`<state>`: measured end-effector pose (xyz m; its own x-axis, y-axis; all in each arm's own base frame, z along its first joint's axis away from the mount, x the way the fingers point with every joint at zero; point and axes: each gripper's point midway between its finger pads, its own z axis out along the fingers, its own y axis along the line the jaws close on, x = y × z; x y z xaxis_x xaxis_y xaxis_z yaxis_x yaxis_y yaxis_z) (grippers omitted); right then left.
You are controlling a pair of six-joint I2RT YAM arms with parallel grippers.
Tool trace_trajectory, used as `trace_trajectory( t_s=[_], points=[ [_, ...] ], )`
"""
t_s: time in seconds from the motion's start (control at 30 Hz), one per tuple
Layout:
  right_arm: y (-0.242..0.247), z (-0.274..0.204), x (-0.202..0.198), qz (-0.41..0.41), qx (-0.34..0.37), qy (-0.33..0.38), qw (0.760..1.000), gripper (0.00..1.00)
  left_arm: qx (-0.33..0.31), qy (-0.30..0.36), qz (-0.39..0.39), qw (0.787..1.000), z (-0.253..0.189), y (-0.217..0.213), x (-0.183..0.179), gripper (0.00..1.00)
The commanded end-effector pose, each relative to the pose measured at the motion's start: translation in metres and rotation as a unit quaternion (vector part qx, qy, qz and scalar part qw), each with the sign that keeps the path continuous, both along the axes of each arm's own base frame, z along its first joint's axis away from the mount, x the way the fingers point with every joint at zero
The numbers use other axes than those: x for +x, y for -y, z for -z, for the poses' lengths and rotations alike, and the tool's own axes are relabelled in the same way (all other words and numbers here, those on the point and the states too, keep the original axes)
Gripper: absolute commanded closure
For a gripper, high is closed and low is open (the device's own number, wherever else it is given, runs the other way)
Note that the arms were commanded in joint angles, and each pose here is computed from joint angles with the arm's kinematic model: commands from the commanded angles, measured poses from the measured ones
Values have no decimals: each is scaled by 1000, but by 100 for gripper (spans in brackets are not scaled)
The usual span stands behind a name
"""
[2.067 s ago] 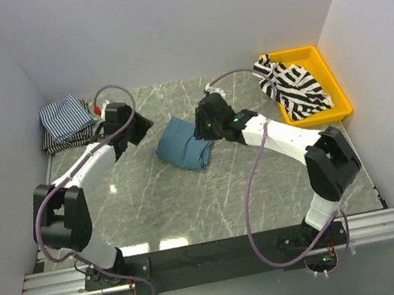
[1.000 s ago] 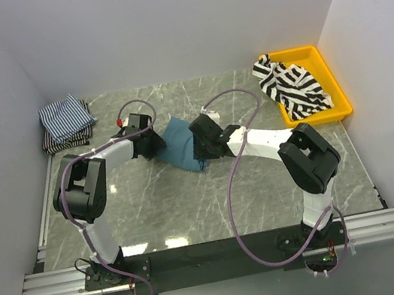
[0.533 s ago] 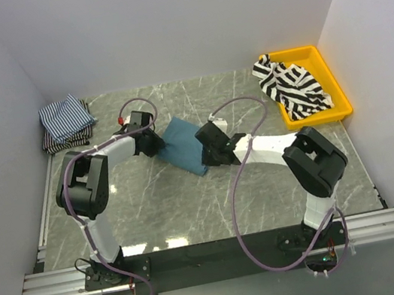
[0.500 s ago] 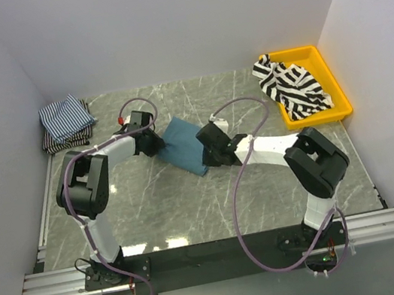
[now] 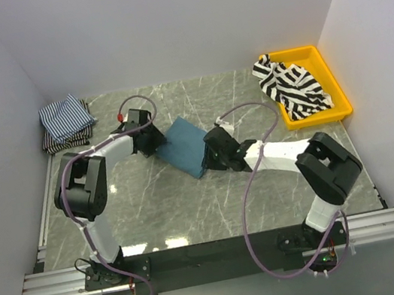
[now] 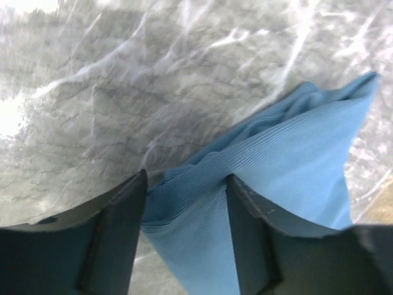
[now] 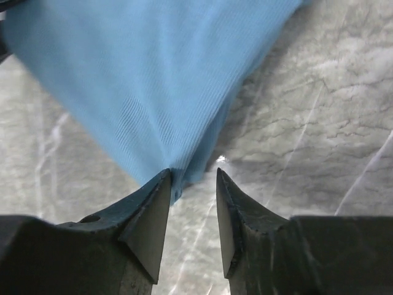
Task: Fold and stack the tank tops
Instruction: Fold the tank top
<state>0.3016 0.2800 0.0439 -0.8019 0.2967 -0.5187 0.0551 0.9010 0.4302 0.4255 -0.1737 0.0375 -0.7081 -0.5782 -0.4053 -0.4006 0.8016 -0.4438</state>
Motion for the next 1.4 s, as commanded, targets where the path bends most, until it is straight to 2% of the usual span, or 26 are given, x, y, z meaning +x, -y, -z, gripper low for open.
trace_trajectory(
  t_s=[0.0, 0.1, 0.23, 0.27, 0.33, 0.5, 0.63, 0.87, 1.03, 1.17, 1.37],
  points=[
    [-1, -46, 7, -2, 23, 47, 999, 57, -15, 77, 23, 997, -65, 7, 24, 38],
    [10, -69, 8, 8, 21, 71, 997, 56, -24, 103, 14, 994, -100, 2, 26, 35],
    [20, -96, 19, 13, 19, 105, 994, 57, -42, 104, -12, 994, -115, -7, 12, 35],
    [16, -99, 26, 2, 13, 106, 994, 57, -45, 93, -16, 995, -104, -9, 1, 35],
    [10, -110, 42, -5, 17, 113, 993, 59, -73, 111, -22, 991, -116, -6, -7, 36],
    [-10, -71, 60, -32, 4, 72, 997, 66, -83, 91, -11, 992, -91, -5, -29, 36],
    [-7, -35, 63, -29, -7, 38, 999, 72, -100, 76, -7, 992, -71, -5, -49, 35],
    [11, 13, 45, -25, -15, -17, 999, 80, -60, 72, 28, 995, -69, -3, -30, 34],
    [21, 22, 43, -22, -15, -32, 999, 84, -71, 65, 36, 995, -63, 3, -26, 34],
    [18, 20, 41, -33, -7, -33, 999, 84, -89, 42, 26, 995, -44, 3, -44, 33],
    [12, 8, 37, -46, 9, -25, 999, 82, -153, 25, -1, 988, -32, 17, -71, 28]
  ],
)
